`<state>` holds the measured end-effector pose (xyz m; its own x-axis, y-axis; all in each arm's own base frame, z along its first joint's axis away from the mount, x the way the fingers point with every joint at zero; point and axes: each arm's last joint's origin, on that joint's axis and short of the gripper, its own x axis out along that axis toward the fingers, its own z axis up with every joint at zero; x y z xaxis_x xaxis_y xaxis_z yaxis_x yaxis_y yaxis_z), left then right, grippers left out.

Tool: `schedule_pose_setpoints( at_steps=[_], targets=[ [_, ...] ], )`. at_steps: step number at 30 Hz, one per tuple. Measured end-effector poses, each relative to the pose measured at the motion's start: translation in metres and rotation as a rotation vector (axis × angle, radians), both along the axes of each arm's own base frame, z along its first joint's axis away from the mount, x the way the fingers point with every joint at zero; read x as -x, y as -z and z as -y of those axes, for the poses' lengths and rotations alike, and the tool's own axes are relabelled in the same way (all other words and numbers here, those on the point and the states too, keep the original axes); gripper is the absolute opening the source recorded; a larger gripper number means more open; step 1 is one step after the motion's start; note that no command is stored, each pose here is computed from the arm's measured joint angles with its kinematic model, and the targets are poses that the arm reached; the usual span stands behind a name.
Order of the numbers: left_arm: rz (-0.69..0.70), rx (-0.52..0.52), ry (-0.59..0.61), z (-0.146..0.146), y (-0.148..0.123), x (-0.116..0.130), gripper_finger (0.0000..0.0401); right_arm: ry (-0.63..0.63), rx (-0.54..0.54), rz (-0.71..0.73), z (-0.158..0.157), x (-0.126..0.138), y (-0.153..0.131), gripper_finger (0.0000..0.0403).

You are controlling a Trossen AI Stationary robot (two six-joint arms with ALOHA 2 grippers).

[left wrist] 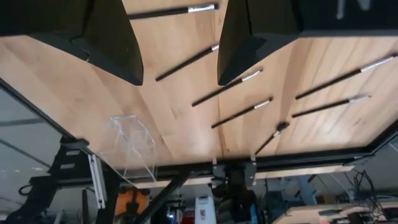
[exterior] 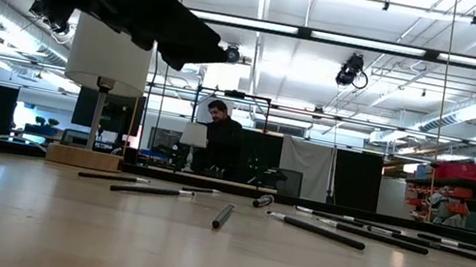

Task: Pick & Place Makeup Supplies
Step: Put the silver makeup brush into the transparent organizer

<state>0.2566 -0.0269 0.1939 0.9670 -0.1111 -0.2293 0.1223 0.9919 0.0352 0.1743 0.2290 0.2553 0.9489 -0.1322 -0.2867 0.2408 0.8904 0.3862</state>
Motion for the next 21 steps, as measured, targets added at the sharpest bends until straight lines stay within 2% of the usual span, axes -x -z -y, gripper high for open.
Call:
schedule_pose_setpoints(
  at_steps=[4, 7, 11, 21],
  targets=[
    [0.016, -0.007, -0.009, 0.000, -0.002, 0.000, 0.0210, 0.023, 0.033, -0.030, -0.001, 0.015, 0.008, 0.0015],
    [0.019, -0.008, -0.009, 0.000, -0.002, -0.001, 0.0210, 0.077, 0.006, -0.088, 0.006, 0.018, 0.020, 0.0015],
    [0.021, -0.010, -0.009, 0.000, -0.002, -0.001, 0.0210, 0.104, -0.029, -0.206, 0.011, 0.013, 0.035, 0.0015],
    [0.029, -0.010, -0.016, 0.000, -0.003, -0.001, 0.0211, 0.099, -0.053, -0.369, 0.008, -0.006, 0.065, 0.0024]
  ],
)
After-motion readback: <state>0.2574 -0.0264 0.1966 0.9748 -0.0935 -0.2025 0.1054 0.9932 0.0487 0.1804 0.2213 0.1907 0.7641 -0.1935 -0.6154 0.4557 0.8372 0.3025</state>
